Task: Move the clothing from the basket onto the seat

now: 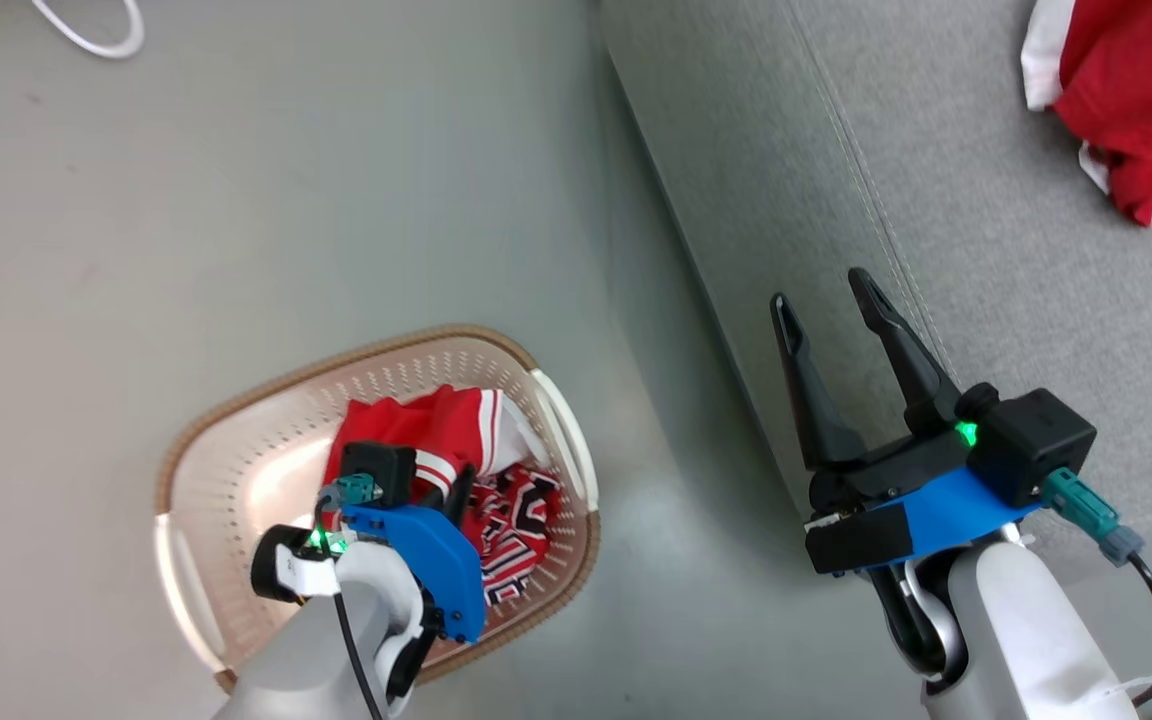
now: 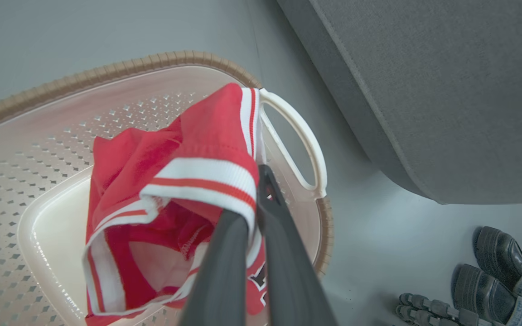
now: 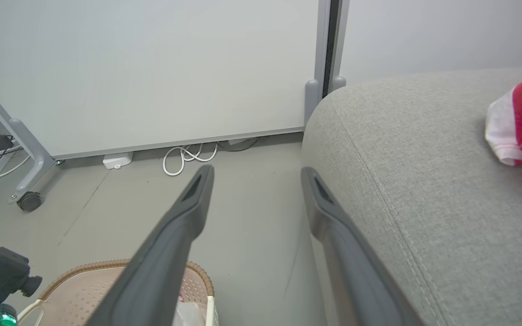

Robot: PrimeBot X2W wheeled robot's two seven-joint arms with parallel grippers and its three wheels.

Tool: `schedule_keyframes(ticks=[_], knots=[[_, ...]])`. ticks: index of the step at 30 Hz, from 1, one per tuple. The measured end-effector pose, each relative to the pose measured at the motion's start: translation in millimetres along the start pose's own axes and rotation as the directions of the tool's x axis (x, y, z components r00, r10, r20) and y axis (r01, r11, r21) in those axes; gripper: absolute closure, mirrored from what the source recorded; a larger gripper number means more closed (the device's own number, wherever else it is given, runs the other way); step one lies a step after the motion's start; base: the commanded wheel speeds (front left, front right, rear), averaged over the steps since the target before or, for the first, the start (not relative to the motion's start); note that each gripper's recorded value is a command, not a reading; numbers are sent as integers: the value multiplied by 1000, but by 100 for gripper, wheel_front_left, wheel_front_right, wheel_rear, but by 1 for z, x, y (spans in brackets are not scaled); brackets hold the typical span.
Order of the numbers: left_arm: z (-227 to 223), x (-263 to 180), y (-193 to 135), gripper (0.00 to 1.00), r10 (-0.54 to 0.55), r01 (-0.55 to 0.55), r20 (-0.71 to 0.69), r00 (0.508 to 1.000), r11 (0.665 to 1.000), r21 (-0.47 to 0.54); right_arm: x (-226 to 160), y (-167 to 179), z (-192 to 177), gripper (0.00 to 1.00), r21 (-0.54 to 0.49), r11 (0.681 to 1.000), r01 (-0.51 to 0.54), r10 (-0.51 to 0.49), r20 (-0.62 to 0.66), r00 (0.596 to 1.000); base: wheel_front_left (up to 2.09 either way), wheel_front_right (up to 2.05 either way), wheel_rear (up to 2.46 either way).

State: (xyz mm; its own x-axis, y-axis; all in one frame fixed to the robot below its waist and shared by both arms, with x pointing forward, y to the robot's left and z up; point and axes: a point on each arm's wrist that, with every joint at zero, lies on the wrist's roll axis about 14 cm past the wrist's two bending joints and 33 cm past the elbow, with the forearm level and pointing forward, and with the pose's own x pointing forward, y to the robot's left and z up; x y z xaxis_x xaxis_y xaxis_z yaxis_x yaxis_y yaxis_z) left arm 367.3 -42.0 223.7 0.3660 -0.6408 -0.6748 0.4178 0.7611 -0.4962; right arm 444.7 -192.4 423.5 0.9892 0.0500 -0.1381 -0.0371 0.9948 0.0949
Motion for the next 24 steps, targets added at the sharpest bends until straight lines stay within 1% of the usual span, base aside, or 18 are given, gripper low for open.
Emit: schedule_keyframes(ticks=[6, 13, 24], knots=[[22, -31, -14, 100, 6, -9, 102, 995, 1000, 30, -11, 15, 19, 0, 1, 999, -34, 33, 26, 999, 0, 0, 0], [46, -68, -35, 100, -4, -15, 220, 975, 996, 84, -31, 35, 43, 0, 13, 997, -79, 78, 69, 995, 0, 0, 0], [89, -118, -67, 100, -44, -32, 396, 917, 983, 182, -59, 65, 71, 0, 22, 987, -158, 154, 134, 979, 0, 0, 0]])
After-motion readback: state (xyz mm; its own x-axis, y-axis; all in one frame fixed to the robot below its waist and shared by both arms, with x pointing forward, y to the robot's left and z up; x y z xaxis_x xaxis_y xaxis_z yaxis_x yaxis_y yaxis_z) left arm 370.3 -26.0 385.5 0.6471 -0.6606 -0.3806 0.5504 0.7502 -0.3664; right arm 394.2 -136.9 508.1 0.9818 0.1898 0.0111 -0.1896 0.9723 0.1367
